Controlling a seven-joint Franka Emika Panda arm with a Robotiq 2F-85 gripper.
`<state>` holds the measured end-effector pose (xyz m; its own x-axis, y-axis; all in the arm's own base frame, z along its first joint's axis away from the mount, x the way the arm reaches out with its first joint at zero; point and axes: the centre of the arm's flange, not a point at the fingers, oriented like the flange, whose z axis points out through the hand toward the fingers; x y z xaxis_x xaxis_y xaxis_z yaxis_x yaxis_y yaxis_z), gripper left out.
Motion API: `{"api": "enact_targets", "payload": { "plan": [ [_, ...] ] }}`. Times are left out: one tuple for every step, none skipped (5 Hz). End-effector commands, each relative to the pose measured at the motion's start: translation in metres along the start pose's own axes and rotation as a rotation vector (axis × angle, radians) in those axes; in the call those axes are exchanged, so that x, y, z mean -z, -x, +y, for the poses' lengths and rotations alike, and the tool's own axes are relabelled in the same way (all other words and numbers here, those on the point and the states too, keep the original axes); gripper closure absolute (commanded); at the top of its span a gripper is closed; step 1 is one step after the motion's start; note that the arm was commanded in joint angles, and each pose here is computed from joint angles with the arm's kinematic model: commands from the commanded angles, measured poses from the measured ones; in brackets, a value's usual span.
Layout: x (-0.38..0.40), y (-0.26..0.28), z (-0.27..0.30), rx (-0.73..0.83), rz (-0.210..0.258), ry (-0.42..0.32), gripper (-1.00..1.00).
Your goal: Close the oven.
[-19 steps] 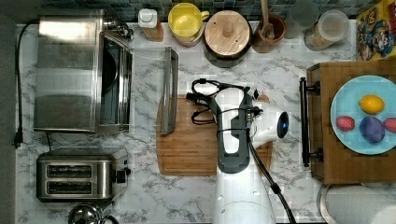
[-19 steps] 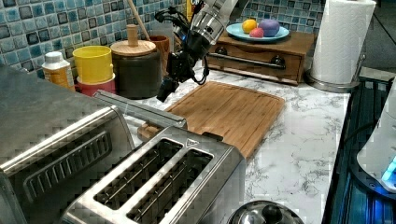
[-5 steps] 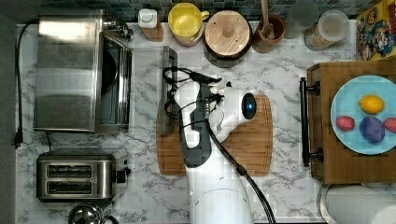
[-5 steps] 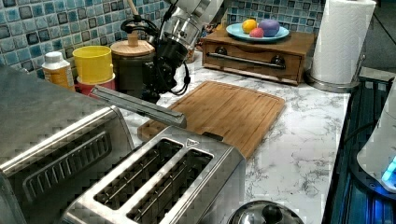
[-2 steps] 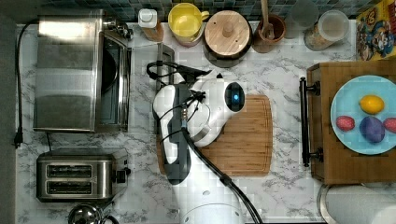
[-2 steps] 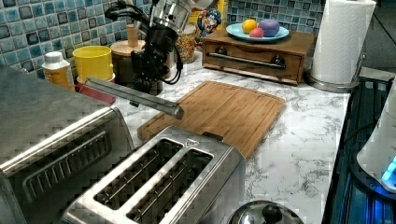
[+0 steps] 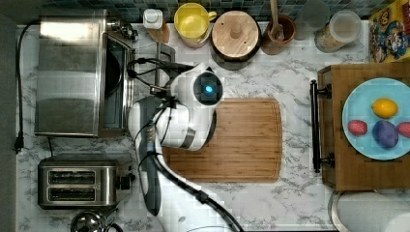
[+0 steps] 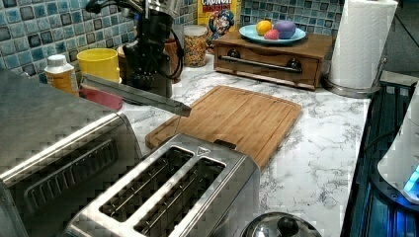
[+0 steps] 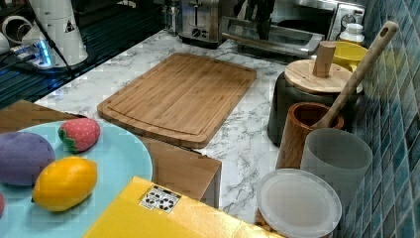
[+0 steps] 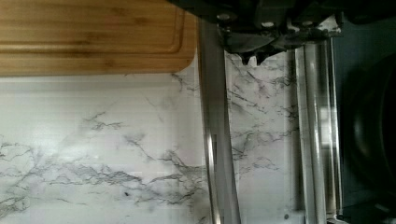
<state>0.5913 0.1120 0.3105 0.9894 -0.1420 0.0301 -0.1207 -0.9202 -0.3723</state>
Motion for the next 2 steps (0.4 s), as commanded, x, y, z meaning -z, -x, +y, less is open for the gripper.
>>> {"api": "enact_targets", "payload": {
  "plan": [
    [0.118,0.047,-0.285,0.252,0.204,-0.026,1.0],
    [0.135,0.047,-0.306,0.194,0.228,0.106,1.0]
  ]
}}
